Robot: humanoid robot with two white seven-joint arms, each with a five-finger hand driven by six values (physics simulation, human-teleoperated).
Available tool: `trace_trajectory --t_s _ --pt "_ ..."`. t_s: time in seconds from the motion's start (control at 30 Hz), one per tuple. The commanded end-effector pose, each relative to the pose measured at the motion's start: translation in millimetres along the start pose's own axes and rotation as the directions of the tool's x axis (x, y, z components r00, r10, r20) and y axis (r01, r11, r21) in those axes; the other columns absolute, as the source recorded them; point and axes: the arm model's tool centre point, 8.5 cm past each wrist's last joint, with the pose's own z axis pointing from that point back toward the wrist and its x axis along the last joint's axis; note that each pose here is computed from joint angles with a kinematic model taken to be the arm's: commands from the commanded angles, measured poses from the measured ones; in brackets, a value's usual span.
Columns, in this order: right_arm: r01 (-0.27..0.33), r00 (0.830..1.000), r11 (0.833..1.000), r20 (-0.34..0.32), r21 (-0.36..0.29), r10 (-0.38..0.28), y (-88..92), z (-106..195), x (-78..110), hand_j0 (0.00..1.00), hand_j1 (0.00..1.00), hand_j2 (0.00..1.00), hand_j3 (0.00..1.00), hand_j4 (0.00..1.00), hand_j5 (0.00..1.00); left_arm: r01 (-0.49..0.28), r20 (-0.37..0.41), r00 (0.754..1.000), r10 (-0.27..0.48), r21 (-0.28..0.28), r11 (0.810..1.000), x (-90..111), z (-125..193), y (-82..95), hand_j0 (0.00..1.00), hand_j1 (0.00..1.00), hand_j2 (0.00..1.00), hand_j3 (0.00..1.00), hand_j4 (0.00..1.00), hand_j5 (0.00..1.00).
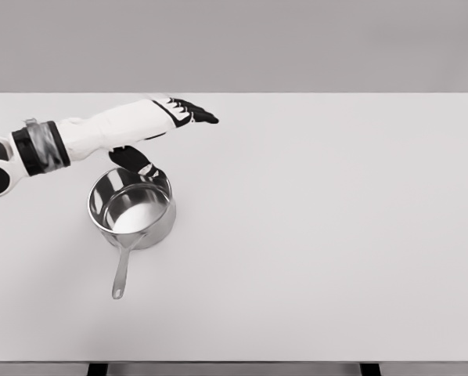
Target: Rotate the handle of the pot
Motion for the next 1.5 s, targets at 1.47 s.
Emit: trace_trajectory --t_s 1.47 --pt "0.009 1.000 1.000 -0.019 0.005 -0.009 4.2 -1 -7.2 1.00 1.00 1.00 1.00 1.00 1.00 0.186 0.293 0.950 -0.110 -0.245 0.951 32 25 -53.8 1.00 1.00 1.00 1.00 1.00 1.00"
